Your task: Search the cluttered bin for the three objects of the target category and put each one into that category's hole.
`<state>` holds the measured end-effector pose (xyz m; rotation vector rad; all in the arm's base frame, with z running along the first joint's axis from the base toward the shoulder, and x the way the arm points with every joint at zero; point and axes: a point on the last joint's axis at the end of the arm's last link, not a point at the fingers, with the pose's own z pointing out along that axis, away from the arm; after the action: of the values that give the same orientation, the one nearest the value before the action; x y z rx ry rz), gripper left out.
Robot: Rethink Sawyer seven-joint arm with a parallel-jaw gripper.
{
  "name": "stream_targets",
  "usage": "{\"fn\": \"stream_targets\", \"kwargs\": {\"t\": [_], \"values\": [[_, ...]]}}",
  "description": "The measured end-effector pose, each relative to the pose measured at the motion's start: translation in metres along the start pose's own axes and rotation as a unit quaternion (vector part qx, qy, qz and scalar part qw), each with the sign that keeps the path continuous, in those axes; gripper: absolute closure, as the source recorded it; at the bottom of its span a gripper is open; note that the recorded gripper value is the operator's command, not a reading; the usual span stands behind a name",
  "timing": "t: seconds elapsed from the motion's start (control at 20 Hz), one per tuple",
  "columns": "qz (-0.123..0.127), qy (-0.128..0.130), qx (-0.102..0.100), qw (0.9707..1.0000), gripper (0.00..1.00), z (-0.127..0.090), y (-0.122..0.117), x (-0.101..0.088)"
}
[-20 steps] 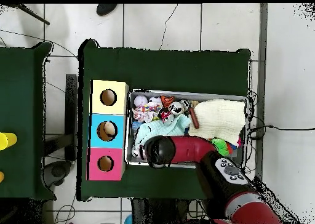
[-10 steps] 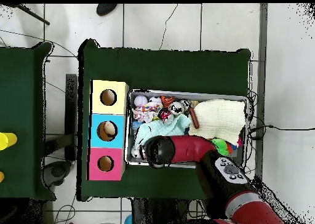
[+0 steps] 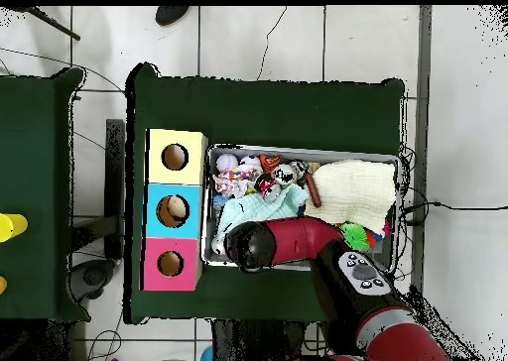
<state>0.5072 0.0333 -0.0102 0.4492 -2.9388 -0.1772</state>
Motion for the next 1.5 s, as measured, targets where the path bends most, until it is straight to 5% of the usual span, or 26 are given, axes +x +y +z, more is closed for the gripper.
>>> {"fn": "stream_targets", "kwargs": {"t": [0.6,1.0,1.05,1.5], "values": [[-0.041,-0.06,0.028,0.997,0.0,0.007,-0.003,-0.006],[-0.044,-0.064,0.027,0.9966,0.0,0.013,-0.003,-0.005],[-0.043,-0.064,0.027,0.9966,1.0,0.014,-0.003,-0.005],[-0.043,-0.065,0.027,0.9966,1.0,0.015,-0.004,-0.008]]}}
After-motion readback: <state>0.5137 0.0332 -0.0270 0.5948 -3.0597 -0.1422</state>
